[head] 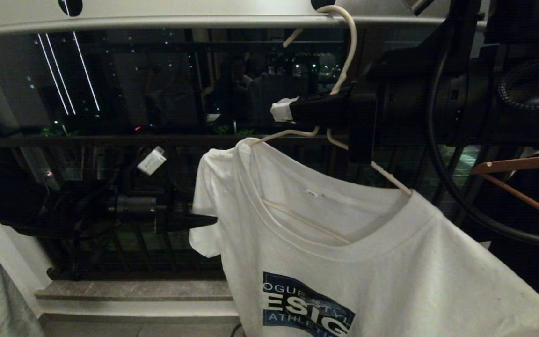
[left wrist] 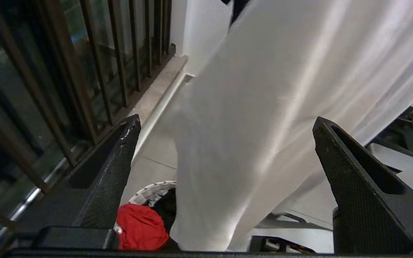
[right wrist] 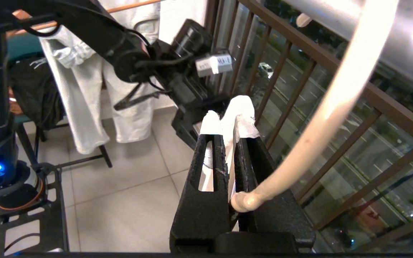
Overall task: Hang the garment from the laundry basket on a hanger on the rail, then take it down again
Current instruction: Take the clothes off the clothes rack
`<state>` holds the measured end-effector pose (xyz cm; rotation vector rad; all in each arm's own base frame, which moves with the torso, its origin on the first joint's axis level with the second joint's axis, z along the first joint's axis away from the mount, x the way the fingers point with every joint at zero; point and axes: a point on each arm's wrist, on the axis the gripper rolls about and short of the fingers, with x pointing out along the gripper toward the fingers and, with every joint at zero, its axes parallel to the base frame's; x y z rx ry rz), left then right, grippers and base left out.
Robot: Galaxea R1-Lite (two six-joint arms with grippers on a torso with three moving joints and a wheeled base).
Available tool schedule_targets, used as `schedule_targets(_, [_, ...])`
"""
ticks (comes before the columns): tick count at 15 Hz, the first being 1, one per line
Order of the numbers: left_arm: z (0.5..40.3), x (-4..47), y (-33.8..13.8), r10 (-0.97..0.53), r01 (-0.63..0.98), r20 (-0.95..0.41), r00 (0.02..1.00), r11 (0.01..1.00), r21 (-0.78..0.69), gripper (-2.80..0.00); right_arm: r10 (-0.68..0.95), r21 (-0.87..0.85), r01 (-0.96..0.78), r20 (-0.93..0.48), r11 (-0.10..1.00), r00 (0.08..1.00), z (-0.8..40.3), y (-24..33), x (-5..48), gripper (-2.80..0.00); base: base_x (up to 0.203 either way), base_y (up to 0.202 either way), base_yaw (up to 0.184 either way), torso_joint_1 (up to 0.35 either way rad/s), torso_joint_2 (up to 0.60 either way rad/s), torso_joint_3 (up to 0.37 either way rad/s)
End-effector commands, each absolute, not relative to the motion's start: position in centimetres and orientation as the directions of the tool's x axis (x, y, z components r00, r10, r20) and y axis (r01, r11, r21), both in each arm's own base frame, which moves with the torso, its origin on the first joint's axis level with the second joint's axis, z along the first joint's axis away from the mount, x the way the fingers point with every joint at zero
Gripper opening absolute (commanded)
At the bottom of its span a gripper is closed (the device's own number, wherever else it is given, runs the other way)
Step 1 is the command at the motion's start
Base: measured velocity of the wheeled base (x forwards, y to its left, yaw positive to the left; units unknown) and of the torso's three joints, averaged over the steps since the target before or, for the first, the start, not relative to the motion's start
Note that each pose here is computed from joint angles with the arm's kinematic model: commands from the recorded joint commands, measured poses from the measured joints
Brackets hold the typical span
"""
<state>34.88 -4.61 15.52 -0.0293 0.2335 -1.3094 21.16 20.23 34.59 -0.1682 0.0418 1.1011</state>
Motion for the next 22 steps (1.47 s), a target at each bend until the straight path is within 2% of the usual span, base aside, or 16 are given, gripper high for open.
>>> schedule_targets(1, [14.9, 35.2, -4.9, -0.962, 0.954, -0.156, 0.226, 0.251, -0.165, 0.0, 0.884, -0.115, -0.891, -0.119, 0.44, 0.452, 34.5, 20.3, 21.2, -2.8, 0.0, 0.0, 0.0, 0.0, 0.0, 0.0])
schedule_targets(6, [15.6, 34.4, -4.0, -0.955, 0.948, -0.156, 0.252, 0.276, -0.16, 0.0, 0.882, -0.116, -0.889, -0.122, 0.444, 0.456, 34.4, 20.3, 21.3, -2.8, 0.0, 0.0, 0.0, 0.0, 0.0, 0.0])
schedule_targets(10, [15.3, 33.6, -2.3, -0.94, 0.92, -0.162, 0.299, 0.329, -0.212, 0.0, 0.879, -0.113, -0.888, -0.133, 0.445, 0.458, 34.1, 20.4, 21.4, -2.8, 0.0, 0.0, 0.0, 0.0, 0.0, 0.0])
schedule_targets(14, [15.3, 33.7, -2.3, -0.94, 0.922, -0.161, 0.3, 0.329, -0.203, 0.0, 0.879, -0.117, -0.887, -0.132, 0.446, 0.459, 34.2, 20.4, 21.4, -2.8, 0.0, 0.0, 0.0, 0.0, 0.0, 0.0])
schedule_targets(15, [15.3, 33.7, -2.3, -0.94, 0.922, -0.161, 0.3, 0.329, -0.203, -2.8, 0.878, -0.117, -0.887, -0.133, 0.446, 0.459, 34.1, 20.4, 21.4, -2.8, 0.0, 0.0, 0.0, 0.0, 0.0, 0.0])
schedule_targets(22, [15.4, 33.6, -1.8, -0.936, 0.918, -0.16, 0.314, 0.342, -0.199, -2.8, 0.878, -0.116, -0.887, -0.133, 0.446, 0.459, 34.1, 20.4, 21.4, -2.8, 0.0, 0.0, 0.0, 0.0, 0.0, 0.0])
